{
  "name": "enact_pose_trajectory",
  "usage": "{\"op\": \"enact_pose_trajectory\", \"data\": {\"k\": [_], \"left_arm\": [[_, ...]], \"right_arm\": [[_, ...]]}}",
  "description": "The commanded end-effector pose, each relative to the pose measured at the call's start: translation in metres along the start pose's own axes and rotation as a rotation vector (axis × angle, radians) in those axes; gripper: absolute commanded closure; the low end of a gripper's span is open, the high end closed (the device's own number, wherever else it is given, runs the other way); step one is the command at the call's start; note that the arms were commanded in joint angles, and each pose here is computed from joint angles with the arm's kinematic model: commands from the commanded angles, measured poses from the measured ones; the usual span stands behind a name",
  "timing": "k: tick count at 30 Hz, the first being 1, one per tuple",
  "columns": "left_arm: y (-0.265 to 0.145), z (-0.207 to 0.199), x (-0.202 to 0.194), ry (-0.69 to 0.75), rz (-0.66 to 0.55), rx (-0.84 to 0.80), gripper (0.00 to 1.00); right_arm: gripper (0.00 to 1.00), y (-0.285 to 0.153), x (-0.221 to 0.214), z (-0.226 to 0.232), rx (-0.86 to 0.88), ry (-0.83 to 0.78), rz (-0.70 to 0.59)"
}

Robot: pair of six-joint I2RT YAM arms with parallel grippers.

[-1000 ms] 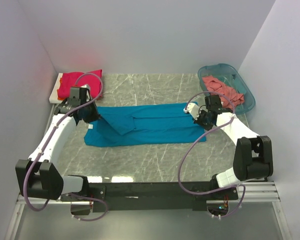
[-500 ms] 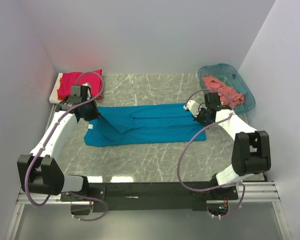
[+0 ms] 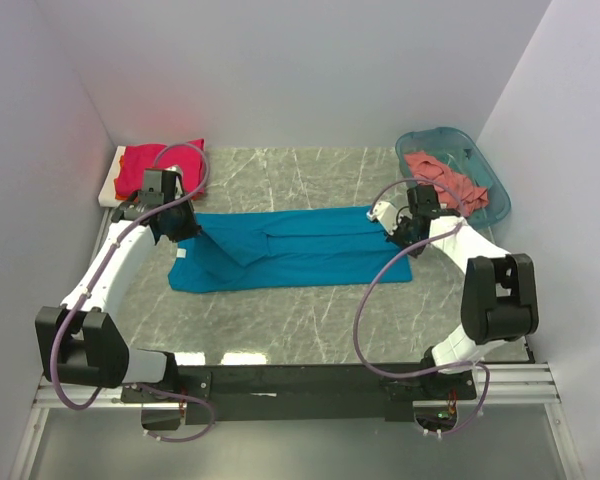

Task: Fold and stack the t-shirts
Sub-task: Fold the tshirt

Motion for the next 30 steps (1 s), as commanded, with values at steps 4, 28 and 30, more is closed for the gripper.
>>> {"op": "enact_pose_trajectory", "data": {"k": [4, 28, 30], "left_arm": [[0.000, -0.008, 0.020, 0.012, -0.066, -0.029, 0.99], [0.021, -0.015, 0.035, 0.032, -0.034, -0.023, 0.99], [0.023, -0.019, 0.039, 0.037, -0.031, -0.037, 0.99]], "right_arm": [[0.69, 0.006, 0.019, -0.033, -0.118, 0.126, -0.052], [0.57, -0.086, 0.059, 0.025, 0.041, 0.221, -0.502], [0.57, -0.087, 0.059, 0.027, 0.045, 0.222, -0.512]]}}
Point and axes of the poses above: each gripper's point midway between its finger pads, its own y axis out along the fingers, its own z axis along the line the jaws close on, x = y × z, the point moved 5 cm from there along -y, back along the fingers, and after that the axes turned 2 degrees about -y, right-handed, at the moved point
